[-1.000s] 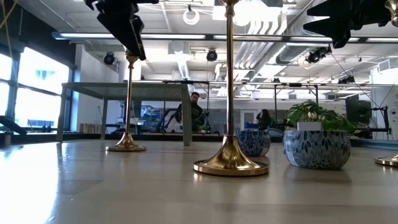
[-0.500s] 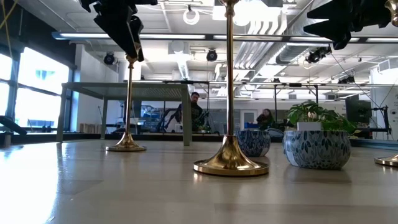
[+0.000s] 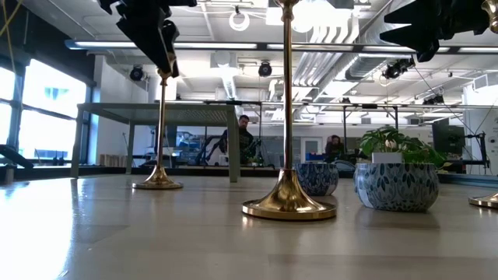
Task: Pick & Place candle stick holders
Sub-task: Put the top left gold candle holder on the shelf
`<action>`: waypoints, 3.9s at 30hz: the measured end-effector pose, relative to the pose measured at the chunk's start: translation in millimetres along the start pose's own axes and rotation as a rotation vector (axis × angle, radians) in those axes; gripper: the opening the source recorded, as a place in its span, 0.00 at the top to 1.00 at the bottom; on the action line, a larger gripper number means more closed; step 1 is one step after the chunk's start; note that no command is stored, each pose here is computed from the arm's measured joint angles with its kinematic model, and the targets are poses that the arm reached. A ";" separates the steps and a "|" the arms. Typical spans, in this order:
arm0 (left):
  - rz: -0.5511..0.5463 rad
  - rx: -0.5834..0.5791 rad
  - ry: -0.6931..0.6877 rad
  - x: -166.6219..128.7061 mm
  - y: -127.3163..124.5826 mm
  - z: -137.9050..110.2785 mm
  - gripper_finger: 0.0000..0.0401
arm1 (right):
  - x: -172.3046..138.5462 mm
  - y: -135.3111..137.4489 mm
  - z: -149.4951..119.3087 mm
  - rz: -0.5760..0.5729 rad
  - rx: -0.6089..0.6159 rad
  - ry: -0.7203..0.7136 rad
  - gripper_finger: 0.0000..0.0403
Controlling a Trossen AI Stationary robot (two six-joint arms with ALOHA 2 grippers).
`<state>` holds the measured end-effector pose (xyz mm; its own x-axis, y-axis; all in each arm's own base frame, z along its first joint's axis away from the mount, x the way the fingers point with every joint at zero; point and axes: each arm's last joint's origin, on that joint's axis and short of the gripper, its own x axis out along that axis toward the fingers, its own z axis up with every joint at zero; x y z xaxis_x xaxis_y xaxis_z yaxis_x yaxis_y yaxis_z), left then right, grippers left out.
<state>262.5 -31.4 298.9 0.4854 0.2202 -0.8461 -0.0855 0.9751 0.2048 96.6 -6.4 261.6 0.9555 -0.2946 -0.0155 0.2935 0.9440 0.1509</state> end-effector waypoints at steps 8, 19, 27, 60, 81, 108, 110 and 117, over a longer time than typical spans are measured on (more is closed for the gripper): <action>0.012 0.004 0.010 -0.1 0.4 -0.9 0.67 | 0.0 0.0 0.0 0.000 -0.001 0.000 0.47; 0.027 -0.063 0.014 -0.1 0.9 -1.5 0.68 | 0.0 0.0 0.0 0.001 -0.001 0.000 0.47; 0.005 -0.118 -0.031 -27.9 7.2 14.7 0.68 | 0.0 0.3 2.3 0.000 0.009 -0.023 0.47; 0.512 -0.508 -0.376 -241.4 111.4 6.7 0.68 | -3.6 3.2 26.8 0.055 0.135 -0.265 0.47; 0.578 -0.835 -0.164 -233.7 218.1 -32.5 0.68 | -2.2 1.5 21.2 0.000 0.110 -0.214 0.47; 0.471 -0.935 0.017 -175.4 283.2 -36.7 0.68 | -1.2 1.2 15.4 -0.001 0.106 -0.155 0.50; 0.450 -0.940 0.052 -167.1 283.8 -39.3 0.68 | -1.1 1.1 15.0 -0.002 0.098 -0.151 0.50; 0.415 -0.952 0.166 -141.9 285.5 -48.6 0.68 | -1.0 1.1 14.2 -0.003 0.095 -0.143 0.50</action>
<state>126.8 217.1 453.5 0.1420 0.4726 -0.8697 -0.9014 0.4249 0.0837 95.6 -7.2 275.8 0.9387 -0.3219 0.1236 0.2858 0.9268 0.2436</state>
